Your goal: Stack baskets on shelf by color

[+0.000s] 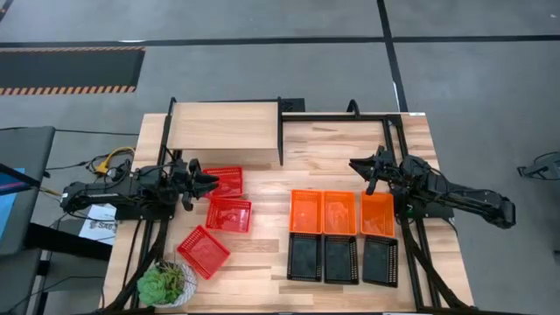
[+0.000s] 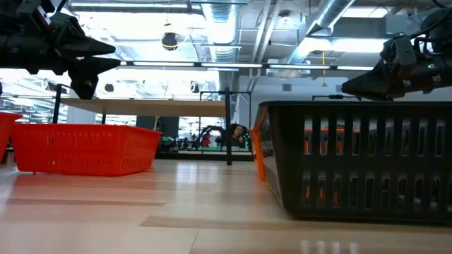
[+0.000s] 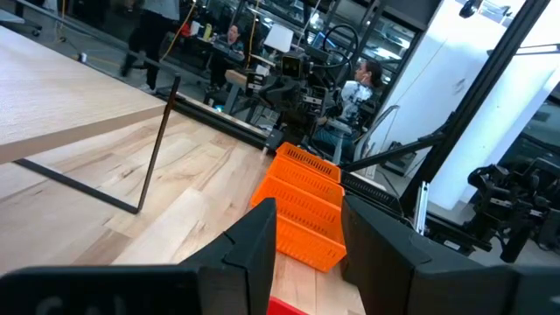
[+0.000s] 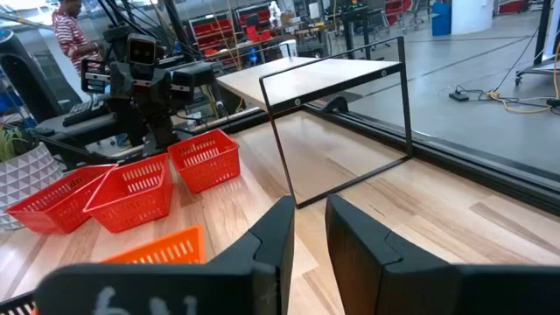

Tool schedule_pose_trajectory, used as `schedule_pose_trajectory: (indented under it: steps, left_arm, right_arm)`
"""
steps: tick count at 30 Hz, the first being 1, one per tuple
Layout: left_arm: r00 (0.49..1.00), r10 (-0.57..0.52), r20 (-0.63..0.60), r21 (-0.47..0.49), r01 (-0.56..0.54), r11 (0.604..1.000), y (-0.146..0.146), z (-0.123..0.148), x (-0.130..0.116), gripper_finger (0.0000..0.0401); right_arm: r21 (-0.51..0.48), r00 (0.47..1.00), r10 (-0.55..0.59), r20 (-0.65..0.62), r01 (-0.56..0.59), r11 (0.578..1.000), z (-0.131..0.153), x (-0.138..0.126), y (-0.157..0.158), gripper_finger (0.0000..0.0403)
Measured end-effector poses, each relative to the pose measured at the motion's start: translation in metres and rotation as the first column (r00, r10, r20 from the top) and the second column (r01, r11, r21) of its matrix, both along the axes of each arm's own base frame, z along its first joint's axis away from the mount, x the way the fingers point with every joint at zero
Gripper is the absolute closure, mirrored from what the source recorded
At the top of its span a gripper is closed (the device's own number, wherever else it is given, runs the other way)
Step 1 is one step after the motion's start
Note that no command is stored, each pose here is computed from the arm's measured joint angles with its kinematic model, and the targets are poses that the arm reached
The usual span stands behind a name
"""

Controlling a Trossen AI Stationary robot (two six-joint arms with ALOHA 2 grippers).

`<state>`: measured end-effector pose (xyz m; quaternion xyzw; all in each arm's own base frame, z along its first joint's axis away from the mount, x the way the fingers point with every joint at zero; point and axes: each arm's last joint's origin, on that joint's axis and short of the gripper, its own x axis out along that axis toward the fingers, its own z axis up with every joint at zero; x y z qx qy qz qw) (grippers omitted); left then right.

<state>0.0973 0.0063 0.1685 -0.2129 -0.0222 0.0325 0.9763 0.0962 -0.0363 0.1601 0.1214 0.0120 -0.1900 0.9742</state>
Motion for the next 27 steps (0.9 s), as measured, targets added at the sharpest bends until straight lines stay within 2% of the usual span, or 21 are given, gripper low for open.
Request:
schedule_pose_trajectory:
  steps: [15,19,23,27]
  left_arm:
    - [1.000,0.008,0.001,-0.004,-0.008,1.000,0.0002,0.0001,0.0000,0.0282]
    - [1.000,0.021,0.013,-0.106,-0.019,0.994,0.0007,0.0005,-0.0001,0.0282]
    - [1.000,0.020,0.024,-0.250,-0.013,0.968,0.0007,0.0005,-0.0001,0.0282]
    - [0.999,0.041,0.031,-0.290,-0.030,0.956,0.0013,0.0008,-0.0002,0.0282]
  right_arm:
    - [0.000,1.000,0.000,0.000,0.000,1.000,-0.0001,0.0000,0.0000,0.0310]
    - [0.000,1.000,-0.001,0.000,0.001,1.000,-0.0001,0.0000,0.0000,0.0310]
    - [0.000,1.000,0.000,0.000,0.000,1.000,-0.0001,0.0000,0.0000,0.0310]
    - [0.000,1.000,0.000,0.000,0.000,1.000,-0.0001,0.0000,0.0000,0.0310]
